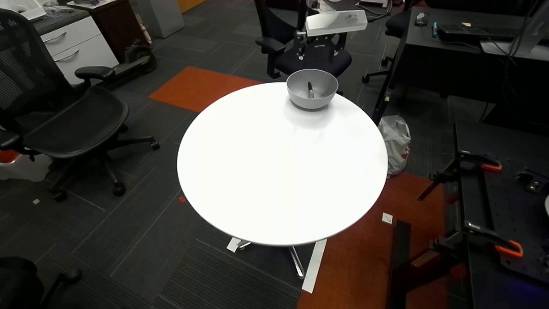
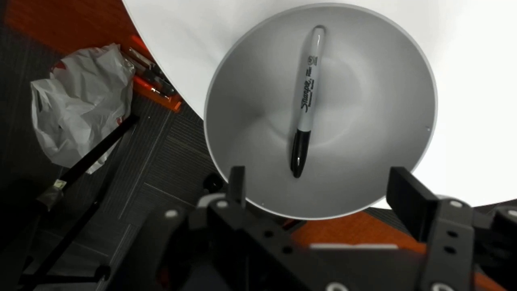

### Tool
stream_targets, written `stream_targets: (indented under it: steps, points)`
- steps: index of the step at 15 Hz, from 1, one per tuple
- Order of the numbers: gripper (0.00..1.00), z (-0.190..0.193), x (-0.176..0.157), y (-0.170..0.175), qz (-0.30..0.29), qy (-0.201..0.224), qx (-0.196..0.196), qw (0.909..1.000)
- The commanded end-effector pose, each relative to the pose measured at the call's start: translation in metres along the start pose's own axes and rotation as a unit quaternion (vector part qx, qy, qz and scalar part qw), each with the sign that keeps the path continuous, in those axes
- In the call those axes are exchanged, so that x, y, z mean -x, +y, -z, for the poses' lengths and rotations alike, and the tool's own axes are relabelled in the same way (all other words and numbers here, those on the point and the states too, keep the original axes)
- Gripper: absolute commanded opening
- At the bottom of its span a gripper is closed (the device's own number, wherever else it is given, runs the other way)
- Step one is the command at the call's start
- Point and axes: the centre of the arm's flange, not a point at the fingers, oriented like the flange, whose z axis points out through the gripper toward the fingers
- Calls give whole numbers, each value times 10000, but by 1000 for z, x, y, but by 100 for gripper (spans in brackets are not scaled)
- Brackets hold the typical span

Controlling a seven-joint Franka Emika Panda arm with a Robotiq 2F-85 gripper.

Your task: Pick the pen on the table and put it in the bowl

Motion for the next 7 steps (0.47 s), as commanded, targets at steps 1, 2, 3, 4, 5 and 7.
stream_targets:
  steps: [1,2,3,4,5,7]
  points:
    - [100,3,-5,-2,-55,15,-92,9999]
    - [100,3,-5,-1,-70,-5,-114,9999]
    - [100,4,-5,0,-82,-6,-124,9999]
    - [100,3,-4,1,-43,-130,-70,9999]
    - [100,1,0,0,-40,-17,-27,10000]
    - [100,0,0,0,-63,-32,-39,10000]
